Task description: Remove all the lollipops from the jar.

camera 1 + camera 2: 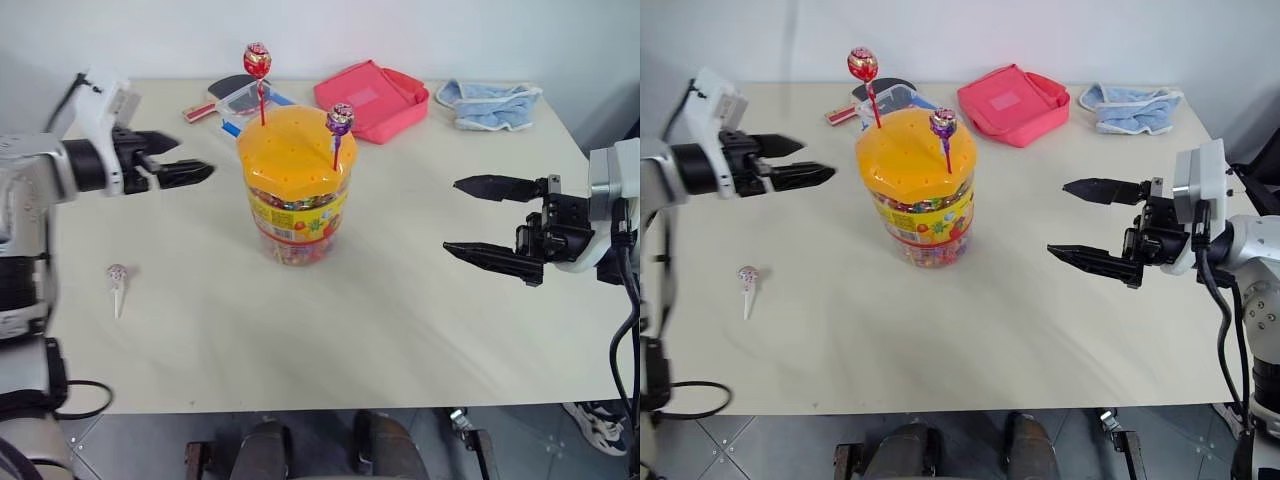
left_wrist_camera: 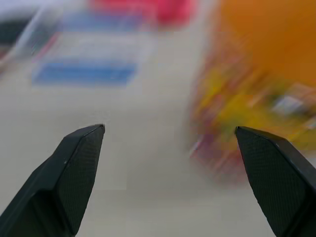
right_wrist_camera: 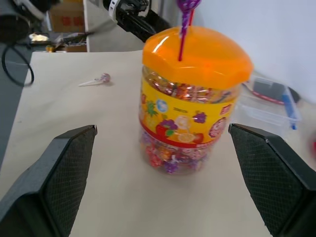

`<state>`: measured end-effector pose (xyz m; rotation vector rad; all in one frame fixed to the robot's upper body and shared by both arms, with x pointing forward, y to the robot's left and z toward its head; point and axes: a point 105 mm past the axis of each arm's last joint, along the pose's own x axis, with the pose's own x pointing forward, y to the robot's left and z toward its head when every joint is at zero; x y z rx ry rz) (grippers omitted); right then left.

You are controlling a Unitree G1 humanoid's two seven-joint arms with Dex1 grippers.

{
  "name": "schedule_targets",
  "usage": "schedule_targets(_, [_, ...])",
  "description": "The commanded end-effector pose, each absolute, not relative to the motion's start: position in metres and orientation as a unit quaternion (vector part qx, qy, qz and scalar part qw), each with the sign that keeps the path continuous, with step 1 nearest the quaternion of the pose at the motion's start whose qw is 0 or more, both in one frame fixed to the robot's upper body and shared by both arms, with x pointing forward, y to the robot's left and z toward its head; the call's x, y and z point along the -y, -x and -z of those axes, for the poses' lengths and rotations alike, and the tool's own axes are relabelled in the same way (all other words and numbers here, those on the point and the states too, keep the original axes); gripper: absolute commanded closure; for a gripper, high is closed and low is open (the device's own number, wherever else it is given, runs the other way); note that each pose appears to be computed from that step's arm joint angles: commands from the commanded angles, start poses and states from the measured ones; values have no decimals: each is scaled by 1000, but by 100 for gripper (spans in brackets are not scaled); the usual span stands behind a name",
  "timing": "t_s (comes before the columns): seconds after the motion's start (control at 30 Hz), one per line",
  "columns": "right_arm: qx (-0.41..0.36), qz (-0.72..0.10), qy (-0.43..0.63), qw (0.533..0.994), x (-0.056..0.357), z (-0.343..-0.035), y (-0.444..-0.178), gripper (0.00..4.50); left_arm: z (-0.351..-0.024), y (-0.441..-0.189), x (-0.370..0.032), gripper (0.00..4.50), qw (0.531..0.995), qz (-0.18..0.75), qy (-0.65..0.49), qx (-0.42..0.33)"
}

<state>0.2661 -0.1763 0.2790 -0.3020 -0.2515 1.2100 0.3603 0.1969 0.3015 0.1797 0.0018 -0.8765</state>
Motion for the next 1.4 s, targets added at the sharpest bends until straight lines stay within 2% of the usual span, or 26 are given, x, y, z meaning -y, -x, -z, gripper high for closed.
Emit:
schedule_targets(0.03, [162, -549, 165, 803, 180, -303, -257, 0, -334, -352, -184, 1, 854, 498, -98, 115])
schedule_targets(0.2, [175, -532, 160, 813, 180, -307, -251, 0, -348, -364, -166, 1, 825, 532, -89, 167])
schedule_targets(0.47, [176, -506, 157, 830, 184, -302, -240, 0, -357, -366, -165, 1, 812, 549, -96, 175])
schedule_targets(0.63, [177, -501, 157, 833, 184, -302, -241, 0, -359, -365, -144, 1, 789, 581, -107, 170])
schedule_targets(0.73, [181, -500, 157, 832, 184, -304, -240, 0, -359, -368, -140, 61, 792, 578, -117, 158])
schedule_targets(1.0, [187, -494, 156, 835, 184, -306, -238, 0, -357, -371, -133, 312, 789, 584, -137, 129])
schedule_targets(1.13, [188, -491, 157, 836, 185, -305, -238, 0, -377, -371, -133, 441, 788, 576, -133, 172])
schedule_targets(1.3, [188, -490, 157, 837, 186, -305, -239, 0, -391, -371, -137, 446, 791, 565, -141, 187])
schedule_targets(1.4, [187, -491, 157, 836, 187, -305, -241, 0, -420, -370, -151, 446, 813, 521, -139, 220])
